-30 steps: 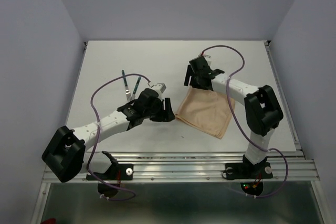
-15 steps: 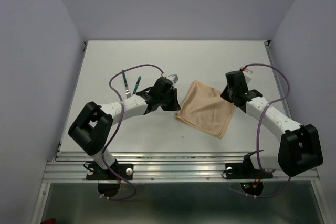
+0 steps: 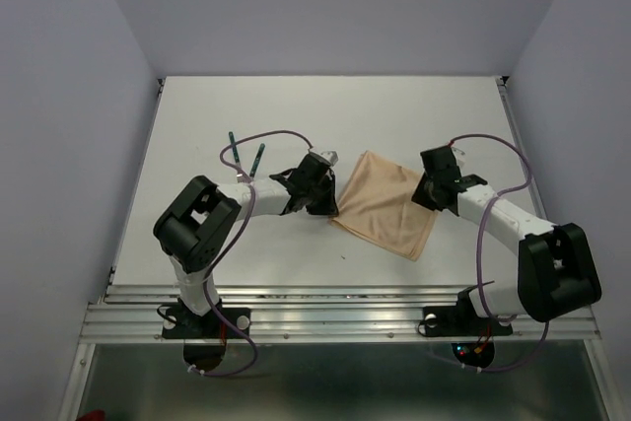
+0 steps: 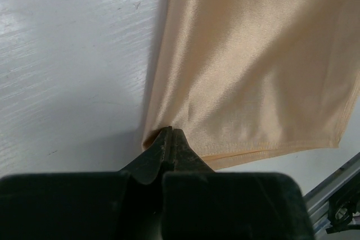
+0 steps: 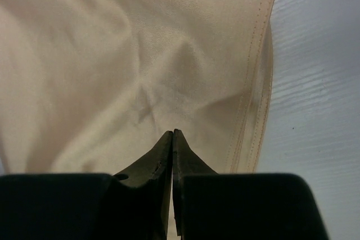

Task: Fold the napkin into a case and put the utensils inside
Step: Smooth out the lower triangle-folded napkin at the center of the board.

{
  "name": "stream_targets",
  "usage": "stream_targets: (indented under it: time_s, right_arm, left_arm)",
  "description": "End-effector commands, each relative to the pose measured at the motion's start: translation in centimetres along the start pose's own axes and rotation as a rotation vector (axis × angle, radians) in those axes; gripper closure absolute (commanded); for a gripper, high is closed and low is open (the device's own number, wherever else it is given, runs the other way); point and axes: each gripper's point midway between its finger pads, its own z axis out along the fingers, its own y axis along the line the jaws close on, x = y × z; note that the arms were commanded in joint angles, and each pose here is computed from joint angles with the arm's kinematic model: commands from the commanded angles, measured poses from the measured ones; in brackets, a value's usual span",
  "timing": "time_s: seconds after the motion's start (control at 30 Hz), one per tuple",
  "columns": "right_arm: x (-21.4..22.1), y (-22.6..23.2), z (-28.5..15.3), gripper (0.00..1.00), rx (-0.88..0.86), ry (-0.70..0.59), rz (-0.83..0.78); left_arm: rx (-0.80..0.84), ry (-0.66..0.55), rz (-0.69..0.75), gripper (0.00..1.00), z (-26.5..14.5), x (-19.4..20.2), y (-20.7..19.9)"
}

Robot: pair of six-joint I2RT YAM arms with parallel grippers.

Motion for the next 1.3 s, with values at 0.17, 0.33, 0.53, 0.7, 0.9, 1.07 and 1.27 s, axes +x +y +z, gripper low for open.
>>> stream_targets:
  time_s: [0.17,0.33,0.53,0.7,0.9,1.07,1.27]
  right_arm:
    - [-1.1,0.7,0.0,0.92,-0.006,-0.008,-0.055]
    - [-1.4,0.9,0.0,0.92,-0.003,-0.019,-0.046]
    - [-3.0,2.3,0.2,0.92,-0.022,-0.036,-0.041]
    - [-4.0,3.4,0.2,0.91,-0.042,-0.047,-0.051]
    - [-3.9,4.7,0.0,0.91,-0.098,-0.02,-0.059]
    - [-3.1,5.9,-0.4,0.87,-0.153,0.005,-0.069]
    - [-0.4,7.9,-1.0,0.82,-0.195,0.043,-0.104]
  left_arm:
    - [0.038,0.021,0.004,1.0,-3.3,2.4,0.2]
    - [0.047,-0.002,0.013,1.0,-6.1,3.0,-0.3]
    - [0.009,-0.142,0.095,1.0,-9.3,-2.6,-2.2]
    - [-0.038,-0.16,0.109,0.79,-7.8,-6.4,-2.3]
    - [-0.044,-0.142,0.086,0.71,-3.9,-10.2,-3.1]
    - [-0.069,-0.131,0.056,0.88,-1.7,-12.0,-1.6]
    - [-0.059,-0.109,0.018,1.0,-0.4,-12.5,0.3]
